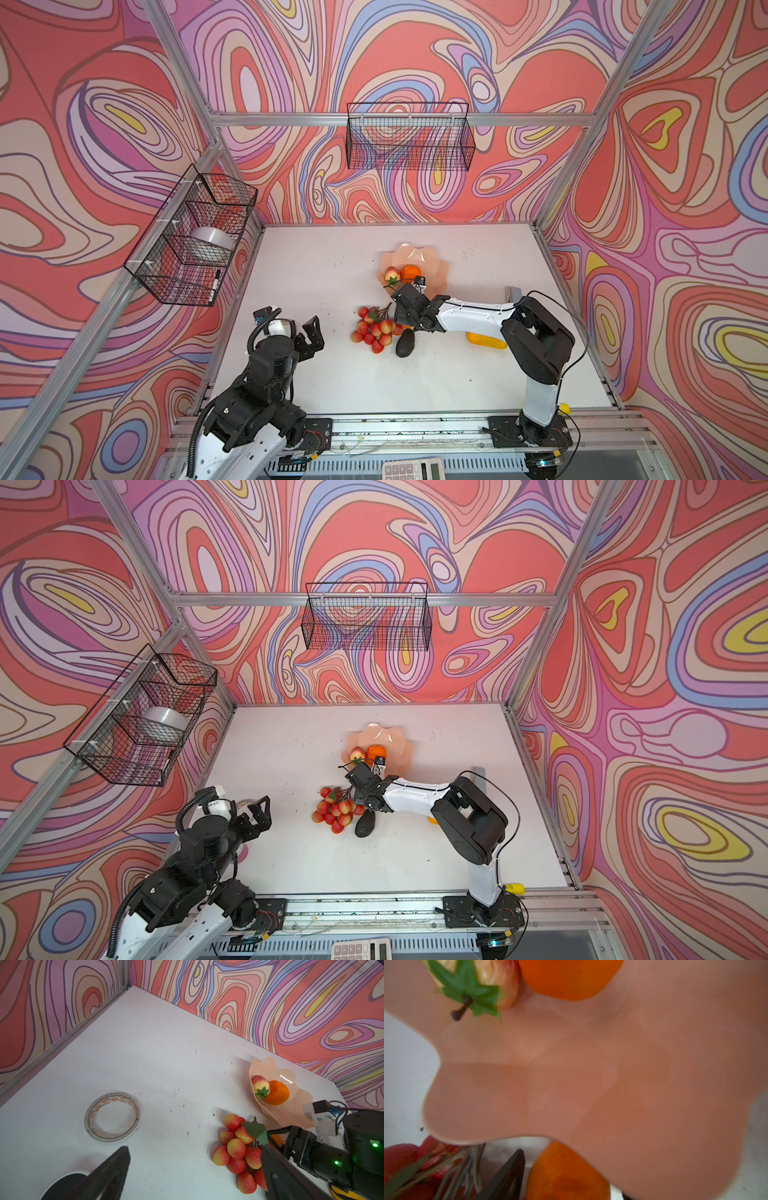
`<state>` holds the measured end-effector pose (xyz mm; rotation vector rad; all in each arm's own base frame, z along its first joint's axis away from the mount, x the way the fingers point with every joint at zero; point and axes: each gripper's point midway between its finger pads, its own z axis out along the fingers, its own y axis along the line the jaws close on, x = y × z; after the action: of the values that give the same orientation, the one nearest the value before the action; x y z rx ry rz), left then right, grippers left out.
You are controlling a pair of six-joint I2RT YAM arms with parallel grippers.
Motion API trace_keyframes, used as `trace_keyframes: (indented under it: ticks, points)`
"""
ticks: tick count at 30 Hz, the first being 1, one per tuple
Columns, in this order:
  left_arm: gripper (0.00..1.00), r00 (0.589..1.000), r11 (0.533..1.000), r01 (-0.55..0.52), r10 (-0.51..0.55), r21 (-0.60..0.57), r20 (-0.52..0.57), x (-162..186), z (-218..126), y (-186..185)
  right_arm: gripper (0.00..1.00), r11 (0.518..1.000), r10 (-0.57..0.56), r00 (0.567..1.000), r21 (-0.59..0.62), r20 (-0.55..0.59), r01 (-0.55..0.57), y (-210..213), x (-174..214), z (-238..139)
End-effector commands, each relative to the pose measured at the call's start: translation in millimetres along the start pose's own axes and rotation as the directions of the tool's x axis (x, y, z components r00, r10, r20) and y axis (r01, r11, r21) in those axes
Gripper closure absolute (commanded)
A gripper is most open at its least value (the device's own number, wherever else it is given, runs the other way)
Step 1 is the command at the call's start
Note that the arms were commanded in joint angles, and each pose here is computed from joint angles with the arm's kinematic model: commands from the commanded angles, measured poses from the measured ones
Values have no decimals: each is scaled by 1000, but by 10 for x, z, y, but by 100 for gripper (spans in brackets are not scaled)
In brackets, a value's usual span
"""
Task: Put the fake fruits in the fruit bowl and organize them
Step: 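Grasp the small tangerine with the right gripper while the left arm retracts, then drop the tangerine into the bowl with the right gripper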
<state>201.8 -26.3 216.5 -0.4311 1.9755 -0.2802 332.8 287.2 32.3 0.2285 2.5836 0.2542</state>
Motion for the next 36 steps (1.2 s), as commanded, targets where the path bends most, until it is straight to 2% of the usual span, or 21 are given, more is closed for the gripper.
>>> trace_keyframes:
  ticks: [1,4,7,13,16,20,24,28,30,36]
  points:
    - [2,1000,1000,2,-2,17,-8,-33,-20,-52,40,998,25,999,56,31,-27,-195,18,-73]
    - [2,1000,1000,-2,3,17,-15,-23,0,-65,51,996,34,998,80,57,-39,-343,-6,-218]
    - [2,1000,1000,-3,4,23,-22,-10,20,-88,55,996,43,993,76,108,-51,-493,-90,-518]
    - [2,998,999,-6,8,45,-56,55,84,-159,56,997,-5,965,71,263,-15,-603,-571,-1269]
    - [2,997,998,2,2,58,-81,113,128,-200,56,999,-21,951,54,309,4,-595,-931,-1401]
    - [2,994,995,13,-2,98,-112,159,141,-289,57,998,-54,962,28,269,48,-542,-1350,-1157]
    - [2,990,987,-10,32,159,-137,175,108,-406,57,994,-106,973,61,206,95,-481,-1570,-726]
    - [5,977,966,-48,99,254,-189,218,52,-601,58,994,-108,982,43,157,102,-433,-1617,-297]
    - [9,962,957,-74,143,280,-234,268,34,-667,57,993,-110,986,44,129,105,-418,-1624,-110]
    - [13,935,937,-89,196,337,-297,383,64,-804,56,995,-101,990,24,98,99,-358,-1601,194]
